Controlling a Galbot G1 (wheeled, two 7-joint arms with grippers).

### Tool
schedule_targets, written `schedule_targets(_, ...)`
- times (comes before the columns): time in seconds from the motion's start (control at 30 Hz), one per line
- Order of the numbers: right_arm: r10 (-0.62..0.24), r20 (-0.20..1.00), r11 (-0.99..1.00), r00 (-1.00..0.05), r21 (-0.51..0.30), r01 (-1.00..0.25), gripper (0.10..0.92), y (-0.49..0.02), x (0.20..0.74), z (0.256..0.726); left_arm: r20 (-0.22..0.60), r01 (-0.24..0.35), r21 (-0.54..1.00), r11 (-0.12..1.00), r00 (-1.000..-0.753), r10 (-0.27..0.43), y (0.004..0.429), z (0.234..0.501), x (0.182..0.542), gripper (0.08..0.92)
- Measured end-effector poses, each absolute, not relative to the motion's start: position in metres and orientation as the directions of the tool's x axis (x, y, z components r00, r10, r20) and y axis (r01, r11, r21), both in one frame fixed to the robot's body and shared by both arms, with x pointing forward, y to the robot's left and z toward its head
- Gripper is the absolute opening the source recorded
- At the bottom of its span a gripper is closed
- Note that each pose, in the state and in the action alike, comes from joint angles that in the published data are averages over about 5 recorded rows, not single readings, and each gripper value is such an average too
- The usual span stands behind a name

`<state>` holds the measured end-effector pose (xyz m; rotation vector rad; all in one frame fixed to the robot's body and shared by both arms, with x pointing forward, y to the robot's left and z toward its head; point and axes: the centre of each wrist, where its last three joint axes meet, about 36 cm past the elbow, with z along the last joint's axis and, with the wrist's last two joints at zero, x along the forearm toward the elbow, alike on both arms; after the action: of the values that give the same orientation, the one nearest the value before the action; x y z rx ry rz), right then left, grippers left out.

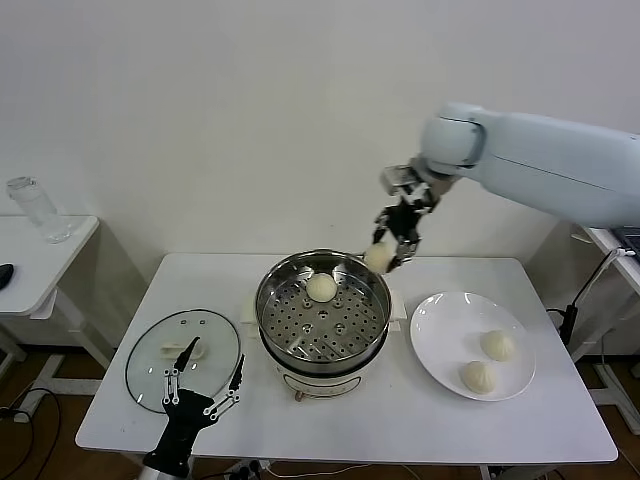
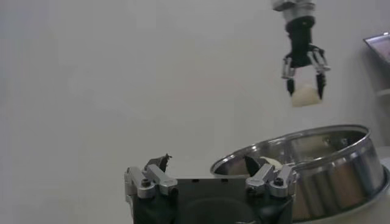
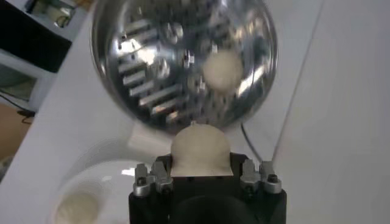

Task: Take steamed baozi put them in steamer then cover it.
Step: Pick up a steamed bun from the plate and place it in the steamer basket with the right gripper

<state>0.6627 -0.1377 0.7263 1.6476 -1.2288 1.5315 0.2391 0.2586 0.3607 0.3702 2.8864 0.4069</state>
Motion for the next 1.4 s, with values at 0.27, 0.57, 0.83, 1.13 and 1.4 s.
schedule_targets(0.27,-0.223,0.973,-0.453,-0.064,-0.161,-0.877,0.643,-0.066,0.648,0.693,-0.175,0.217,0.281,0.935,-0.946,0.272,0.253,0.359,0.243,0.823)
schedule_targets(0.57,-0.197,0.978,-0.475,-0.062,-0.151,-0.867,0.645,-0.017,0.643,0.653,-0.184,0.209,0.273,0.939,-0.947,0.264,0.252,0.357,0.246,0.823)
schedule_targets(0.83,-0.185,0.981,-0.489,-0.060,-0.145,-0.860,0.645,0.010,0.638,0.628,-0.189,0.208,0.276,0.939,-0.946,0.265,0.253,0.357,0.248,0.823)
schedule_targets(1.13,-0.176,0.983,-0.509,-0.047,-0.132,-0.851,0.648,0.029,0.633,0.611,-0.189,0.210,0.281,0.937,-0.945,0.268,0.256,0.356,0.247,0.823)
schedule_targets(1.4,-0.167,0.985,-0.514,-0.050,-0.130,-0.848,0.751,0.037,0.631,0.599,-0.189,0.210,0.282,0.936,-0.945,0.269,0.256,0.356,0.246,0.823)
